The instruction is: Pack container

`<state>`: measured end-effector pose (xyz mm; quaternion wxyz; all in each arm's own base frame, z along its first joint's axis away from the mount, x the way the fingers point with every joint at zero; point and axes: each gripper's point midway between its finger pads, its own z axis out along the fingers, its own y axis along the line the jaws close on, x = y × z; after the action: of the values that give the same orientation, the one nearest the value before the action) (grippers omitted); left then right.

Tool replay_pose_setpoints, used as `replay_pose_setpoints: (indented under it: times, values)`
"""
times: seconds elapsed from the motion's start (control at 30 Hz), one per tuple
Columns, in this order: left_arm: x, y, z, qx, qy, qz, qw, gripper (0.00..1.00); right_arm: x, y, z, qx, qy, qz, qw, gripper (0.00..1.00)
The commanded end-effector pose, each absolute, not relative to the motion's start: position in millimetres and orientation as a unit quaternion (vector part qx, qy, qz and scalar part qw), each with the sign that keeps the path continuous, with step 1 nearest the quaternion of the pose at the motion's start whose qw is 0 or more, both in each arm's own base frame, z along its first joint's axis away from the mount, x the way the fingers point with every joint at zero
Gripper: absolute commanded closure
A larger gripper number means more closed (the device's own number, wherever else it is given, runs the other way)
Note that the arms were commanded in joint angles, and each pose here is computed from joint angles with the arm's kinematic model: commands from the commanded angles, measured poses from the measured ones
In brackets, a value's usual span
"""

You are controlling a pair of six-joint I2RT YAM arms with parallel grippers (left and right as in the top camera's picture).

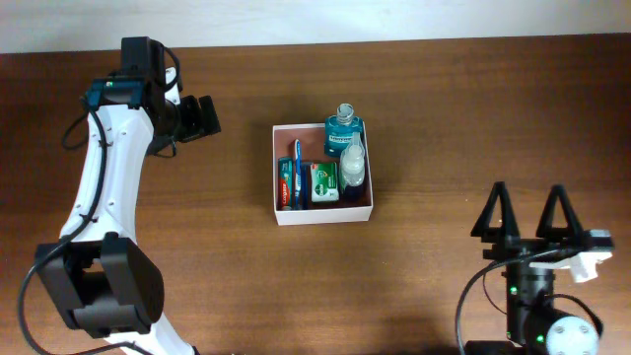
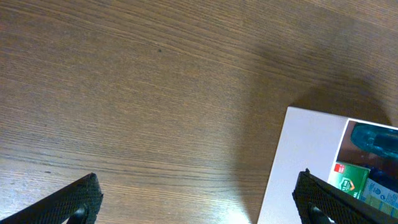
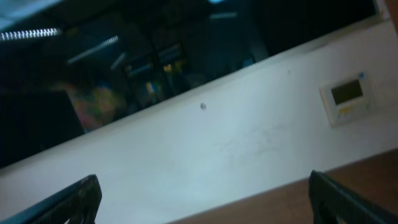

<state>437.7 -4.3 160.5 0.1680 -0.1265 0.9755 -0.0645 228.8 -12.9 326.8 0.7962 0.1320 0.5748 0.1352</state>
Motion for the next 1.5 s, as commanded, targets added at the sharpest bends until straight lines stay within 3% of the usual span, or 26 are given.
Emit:
replay_pose_setpoints:
  times: [0.0, 0.4, 0.6, 1.07, 1.47]
  values:
    - [439, -3, 173, -0.125, 0.973, -0.064, 0.184, 0.01, 228, -16, 310, 0.127, 0.563, 0.122, 0.808, 0.01]
    - [439, -3, 173, -0.125, 0.973, -0.064, 0.184, 0.01, 219, -7, 296, 0.023, 0.543, 0.017, 0.839, 0.01]
    - [439, -3, 173, -0.125, 0.973, -0.064, 0.184, 0.01, 238, -5, 239, 0.017, 0.617, 0.016, 0.787, 0.01]
    - [439, -3, 173, -0.125, 0.973, -0.064, 0.184, 0.01, 246, 4, 157, -0.048, 0.731, -0.018, 0.680, 0.01]
    - [439, -3, 173, -0.125, 0.973, -0.064, 0.184, 0.01, 246, 4, 158, -0.047, 0.730, -0.019, 0.682, 0.01]
